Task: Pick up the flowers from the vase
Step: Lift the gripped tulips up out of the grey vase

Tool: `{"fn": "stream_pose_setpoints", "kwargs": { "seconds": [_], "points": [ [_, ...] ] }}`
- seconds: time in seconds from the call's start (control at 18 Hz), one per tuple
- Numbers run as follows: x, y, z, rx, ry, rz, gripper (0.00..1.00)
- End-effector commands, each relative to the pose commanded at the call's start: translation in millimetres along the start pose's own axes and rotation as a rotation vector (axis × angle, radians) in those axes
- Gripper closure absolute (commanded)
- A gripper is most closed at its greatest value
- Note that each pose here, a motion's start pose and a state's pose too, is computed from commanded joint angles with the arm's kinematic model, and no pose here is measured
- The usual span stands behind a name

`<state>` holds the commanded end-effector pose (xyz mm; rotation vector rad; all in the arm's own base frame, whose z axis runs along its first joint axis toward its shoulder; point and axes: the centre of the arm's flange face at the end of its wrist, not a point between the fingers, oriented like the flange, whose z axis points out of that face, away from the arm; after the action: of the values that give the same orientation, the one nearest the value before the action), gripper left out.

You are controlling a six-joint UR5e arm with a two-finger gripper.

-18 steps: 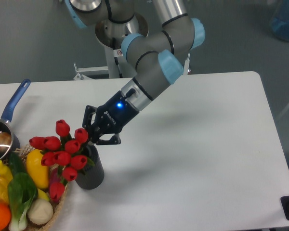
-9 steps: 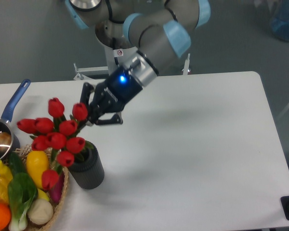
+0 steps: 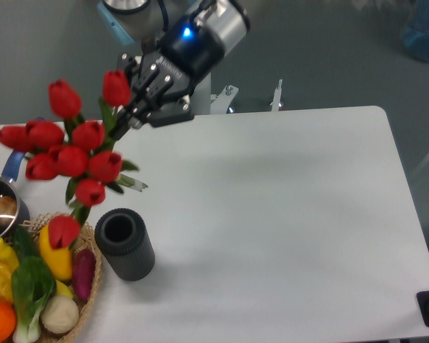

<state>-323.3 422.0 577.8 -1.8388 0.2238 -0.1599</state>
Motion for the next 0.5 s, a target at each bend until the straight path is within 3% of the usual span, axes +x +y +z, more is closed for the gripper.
{"fn": "stream_pose_setpoints", "kwargs": {
  "seconds": [0.22, 0.5],
  "points": [
    [-42.0, 26.3, -33.9, -0.010, -0.085, 0.001, 1.00],
    [-96.8, 79.3, -45.0, -0.022, -0.114, -0.072, 1.00]
  ]
}}
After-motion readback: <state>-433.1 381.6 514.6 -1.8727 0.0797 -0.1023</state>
